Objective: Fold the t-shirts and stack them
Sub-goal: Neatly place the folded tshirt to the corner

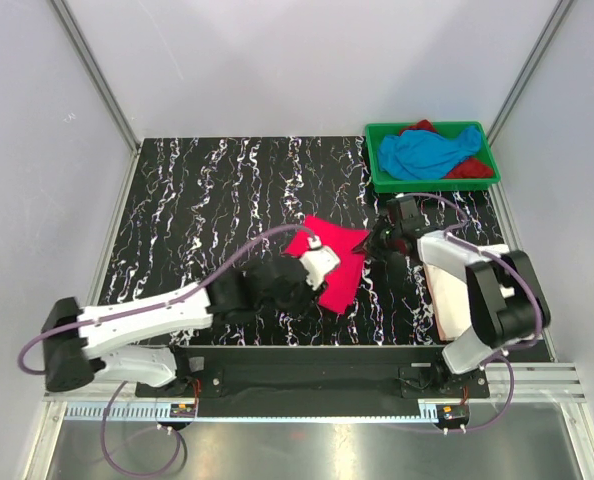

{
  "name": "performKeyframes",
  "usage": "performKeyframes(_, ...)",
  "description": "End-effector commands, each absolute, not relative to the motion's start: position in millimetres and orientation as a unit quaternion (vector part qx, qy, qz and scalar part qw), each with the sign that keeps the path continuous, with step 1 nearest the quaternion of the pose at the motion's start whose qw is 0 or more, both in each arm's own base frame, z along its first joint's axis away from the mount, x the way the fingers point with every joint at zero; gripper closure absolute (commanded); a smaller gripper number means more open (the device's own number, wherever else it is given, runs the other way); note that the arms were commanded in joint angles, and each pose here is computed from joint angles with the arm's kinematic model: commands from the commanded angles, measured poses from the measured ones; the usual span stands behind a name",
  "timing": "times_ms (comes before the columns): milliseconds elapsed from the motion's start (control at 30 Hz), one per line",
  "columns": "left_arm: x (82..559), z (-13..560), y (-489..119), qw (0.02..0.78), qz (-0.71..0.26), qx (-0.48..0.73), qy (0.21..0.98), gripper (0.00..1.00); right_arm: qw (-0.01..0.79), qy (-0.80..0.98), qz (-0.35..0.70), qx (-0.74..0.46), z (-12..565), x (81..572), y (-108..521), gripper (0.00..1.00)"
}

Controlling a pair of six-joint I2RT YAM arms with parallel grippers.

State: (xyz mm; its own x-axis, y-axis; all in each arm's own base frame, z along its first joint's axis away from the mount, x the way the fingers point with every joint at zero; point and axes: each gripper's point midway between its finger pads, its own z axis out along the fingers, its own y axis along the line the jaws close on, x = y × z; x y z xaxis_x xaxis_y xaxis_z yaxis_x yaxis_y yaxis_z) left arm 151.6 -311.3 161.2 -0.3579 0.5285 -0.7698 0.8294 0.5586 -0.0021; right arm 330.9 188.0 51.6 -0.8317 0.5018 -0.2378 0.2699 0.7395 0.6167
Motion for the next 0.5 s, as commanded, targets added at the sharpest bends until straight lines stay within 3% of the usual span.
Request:
performKeyframes(0, 151.1, 220.7, -303.8, 0.431, -0.284, 0.3, 0.802, 0.57, 0.25, 0.923, 0.166, 0.239, 71.4, 321.7, 136.2, 1.0)
performKeyframes(300, 117.1, 245.4, -282.2, 0.416, -0.393, 0.245, 0.782, 0.56, 0.335, 0.886, -0.011, 0.32, 118.8, 307.8, 51.4, 1.0)
performKeyframes(467, 107.5, 249.6, -271.9, 0.42, -0.412, 0.253, 0.768, 0.55, 0.336, 0.876, -0.072, 0.34, 137.0, 312.6, 30.4, 1.0)
